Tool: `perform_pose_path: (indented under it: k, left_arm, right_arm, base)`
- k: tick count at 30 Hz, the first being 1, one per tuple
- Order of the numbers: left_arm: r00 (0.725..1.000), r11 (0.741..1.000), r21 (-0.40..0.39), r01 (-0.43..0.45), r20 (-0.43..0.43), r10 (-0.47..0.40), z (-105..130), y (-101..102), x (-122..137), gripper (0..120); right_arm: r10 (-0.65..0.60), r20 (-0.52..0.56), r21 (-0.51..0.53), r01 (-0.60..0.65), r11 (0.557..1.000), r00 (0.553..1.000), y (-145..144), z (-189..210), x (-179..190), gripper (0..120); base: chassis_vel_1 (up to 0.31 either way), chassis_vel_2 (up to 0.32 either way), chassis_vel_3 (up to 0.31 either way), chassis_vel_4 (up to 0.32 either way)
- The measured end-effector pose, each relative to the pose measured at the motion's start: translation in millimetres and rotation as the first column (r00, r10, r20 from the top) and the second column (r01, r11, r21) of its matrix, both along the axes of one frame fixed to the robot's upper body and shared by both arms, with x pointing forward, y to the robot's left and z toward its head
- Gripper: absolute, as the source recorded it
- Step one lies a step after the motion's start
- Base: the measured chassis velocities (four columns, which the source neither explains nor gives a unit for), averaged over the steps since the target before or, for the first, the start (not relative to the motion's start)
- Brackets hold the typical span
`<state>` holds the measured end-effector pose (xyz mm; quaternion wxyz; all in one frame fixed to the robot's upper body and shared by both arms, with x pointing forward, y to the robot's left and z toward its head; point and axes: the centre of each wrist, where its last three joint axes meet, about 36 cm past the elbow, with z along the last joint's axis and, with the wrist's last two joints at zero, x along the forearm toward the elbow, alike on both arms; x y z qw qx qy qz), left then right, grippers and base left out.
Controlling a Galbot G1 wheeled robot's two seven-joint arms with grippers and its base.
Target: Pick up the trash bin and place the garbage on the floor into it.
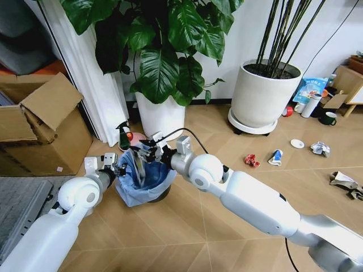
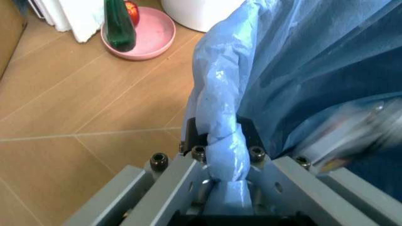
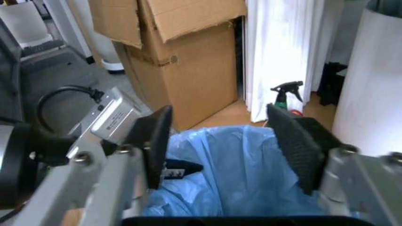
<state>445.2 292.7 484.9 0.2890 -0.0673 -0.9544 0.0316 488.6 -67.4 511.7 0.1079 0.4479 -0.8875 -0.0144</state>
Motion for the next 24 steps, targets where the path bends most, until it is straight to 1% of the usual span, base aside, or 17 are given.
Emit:
perform_pose_path:
  k: [4, 5, 6, 8, 9, 11, 12, 13, 14, 16, 17, 19, 21, 22, 23, 24]
  left_arm:
    - [1.0, 1.0, 0.001, -0.005, 0.006, 0.005, 0, -1, 0, 0]
    - [1.0, 1.0, 0.003, -0.011, 0.012, 0.011, 0, 0, -1, 0]
    - [1.0, 1.0, 0.003, -0.011, 0.012, 0.011, 0, 0, -1, 0]
    - [0.999, 1.0, 0.012, -0.028, 0.029, 0.028, -1, 4, -3, 0]
    - [0.999, 1.0, 0.012, -0.028, 0.029, 0.028, -1, 4, -3, 0]
    - [0.998, 0.999, 0.022, -0.044, 0.039, 0.043, -2, 10, -5, 0]
    - [0.998, 0.998, 0.024, -0.053, 0.041, 0.052, -3, 13, -6, 0]
    - [0.998, 0.998, 0.024, -0.053, 0.041, 0.052, -3, 13, -6, 0]
    - [0.997, 0.998, 0.025, -0.059, 0.043, 0.058, -4, 16, -8, 0]
    - [0.996, 0.997, 0.032, -0.072, 0.054, 0.07, -4, 21, -13, 0]
    - [0.996, 0.997, 0.032, -0.072, 0.054, 0.07, -4, 21, -13, 0]
    - [0.995, 0.996, 0.043, -0.076, 0.063, 0.073, -7, 24, -17, 0]
    - [0.995, 0.996, 0.047, -0.078, 0.067, 0.075, -9, 23, -21, 0]
    - [0.995, 0.996, 0.047, -0.078, 0.067, 0.075, -9, 23, -21, 0]
    - [0.995, 0.996, 0.05, -0.079, 0.069, 0.076, -11, 22, -25, 0]
    - [0.995, 0.996, 0.051, -0.078, 0.072, 0.074, -12, 20, -29, 0]
  right_arm:
    - [-0.041, 0.007, 0.015, 0.041, 0.999, 0.999, -6, 6, 1, 79]
    - [-0.065, 0.009, 0.018, 0.065, 0.998, 0.998, -10, 8, 0, 82]
    - [-0.065, 0.009, 0.018, 0.065, 0.998, 0.998, -10, 8, 0, 82]
    - [-0.129, 0.006, 0.015, 0.129, 0.992, 0.992, -29, 9, 0, 93]
    - [-0.129, 0.006, 0.015, 0.129, 0.992, 0.992, -29, 9, 0, 93]
    - [-0.187, 0.01, 0.0, 0.187, 0.982, 0.982, -50, 9, -1, 98]
    - [-0.231, 0.021, -0.016, 0.232, 0.973, 0.973, -67, 8, -1, 100]
    - [-0.231, 0.021, -0.016, 0.232, 0.973, 0.973, -67, 8, -1, 100]
    - [-0.26, 0.029, -0.028, 0.261, 0.965, 0.965, -78, 7, -1, 100]
    - [-0.374, 0.054, -0.071, 0.377, 0.923, 0.926, -121, -4, -5, 100]
    - [-0.374, 0.054, -0.071, 0.377, 0.923, 0.926, -121, -4, -5, 100]
    - [-0.457, 0.058, -0.107, 0.461, 0.881, 0.888, -153, -20, -17, 100]
    - [-0.494, 0.06, -0.135, 0.497, 0.857, 0.867, -168, -32, -27, 100]
    - [-0.494, 0.06, -0.135, 0.497, 0.857, 0.867, -168, -32, -27, 100]
    - [-0.538, 0.064, -0.157, 0.541, 0.827, 0.841, -185, -41, -40, 100]
    - [-0.563, 0.065, -0.168, 0.565, 0.808, 0.824, -196, -47, -52, 100]
  base:
    - [0.0, 0.0, 0.0, 0.0]
    - [0.0, 0.0, 0.0, 0.0]
    - [0.0, 0.0, 0.0, 0.0]
    - [0.0, 0.0, 0.0, 0.0]
    - [0.0, 0.0, 0.0, 0.0]
    - [0.0, 0.0, 0.0, 0.0]
    - [0.0, 0.0, 0.0, 0.0]
    - [0.0, 0.0, 0.0, 0.0]
    - [0.0, 0.0, 0.0, 0.0]
    - [0.0, 0.0, 0.0, 0.0]
    - [0.0, 0.0, 0.0, 0.0]
    - [0.0, 0.0, 0.0, 0.0]
    - [0.0, 0.0, 0.0, 0.0]
    - [0.0, 0.0, 0.0, 0.0]
    - [0.0, 0.0, 0.0, 0.0]
    - [0.0, 0.0, 0.0, 0.0]
